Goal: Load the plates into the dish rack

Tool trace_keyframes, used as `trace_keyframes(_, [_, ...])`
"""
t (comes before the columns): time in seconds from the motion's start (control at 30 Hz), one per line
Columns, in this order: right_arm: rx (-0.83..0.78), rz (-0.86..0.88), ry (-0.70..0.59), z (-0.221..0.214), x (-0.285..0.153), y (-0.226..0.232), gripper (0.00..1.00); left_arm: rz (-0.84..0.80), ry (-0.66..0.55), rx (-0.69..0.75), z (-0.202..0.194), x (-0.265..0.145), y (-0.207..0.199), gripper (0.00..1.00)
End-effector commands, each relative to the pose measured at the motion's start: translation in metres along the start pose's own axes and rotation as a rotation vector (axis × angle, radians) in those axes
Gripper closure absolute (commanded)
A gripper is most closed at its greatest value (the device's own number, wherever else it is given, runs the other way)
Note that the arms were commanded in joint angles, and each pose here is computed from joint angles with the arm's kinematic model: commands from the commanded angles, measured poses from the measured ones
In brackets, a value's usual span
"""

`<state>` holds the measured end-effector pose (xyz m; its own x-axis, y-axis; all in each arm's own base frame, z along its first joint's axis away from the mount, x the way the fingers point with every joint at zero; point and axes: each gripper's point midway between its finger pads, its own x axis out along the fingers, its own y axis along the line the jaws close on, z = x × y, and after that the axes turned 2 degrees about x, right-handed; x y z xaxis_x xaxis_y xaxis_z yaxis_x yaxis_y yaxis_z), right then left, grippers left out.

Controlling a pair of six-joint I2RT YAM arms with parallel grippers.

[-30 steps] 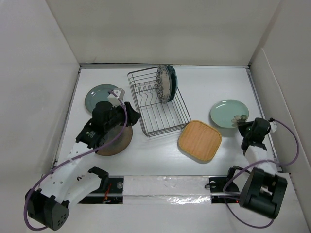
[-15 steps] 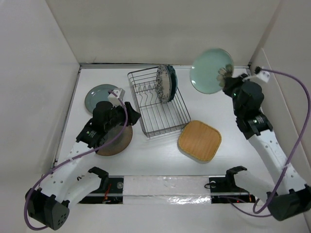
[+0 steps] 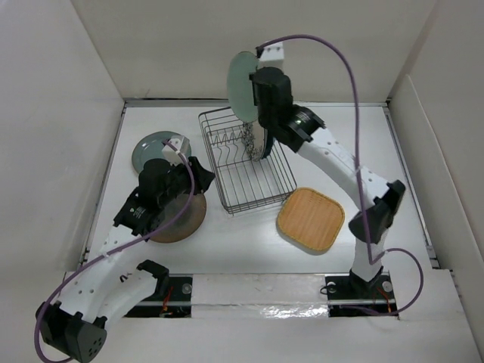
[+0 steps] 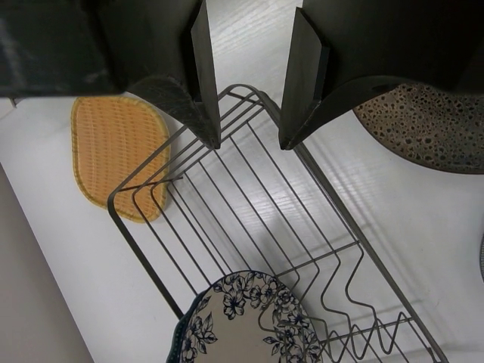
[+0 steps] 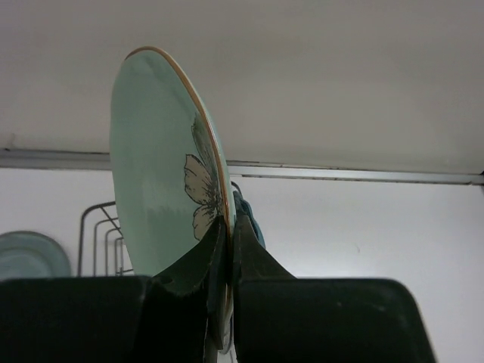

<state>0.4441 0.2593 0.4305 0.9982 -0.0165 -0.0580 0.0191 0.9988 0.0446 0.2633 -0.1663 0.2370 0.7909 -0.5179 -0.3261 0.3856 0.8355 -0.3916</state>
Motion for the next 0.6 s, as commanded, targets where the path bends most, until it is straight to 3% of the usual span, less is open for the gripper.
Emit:
trace_keyframes(0.0, [-0.067, -0.129, -0.092, 0.052, -0.004, -0.015, 1.0, -0.01, -0.084, 0.027, 0.028, -0.009, -0.008, 0.66])
trace_keyframes(0.2, [-0.205, -0.155, -0.079, 0.037, 0.009, 0.009, 1.0, -0.009, -0.082, 0.025, 0.027, -0.009, -0.008, 0.66])
trace_keyframes(0.57, [-0.328, -0.155, 0.037, -0.046, 0.03, 0.036, 1.0, 0.023, -0.075, 0.02, 0.025, -0.007, -0.002, 0.67])
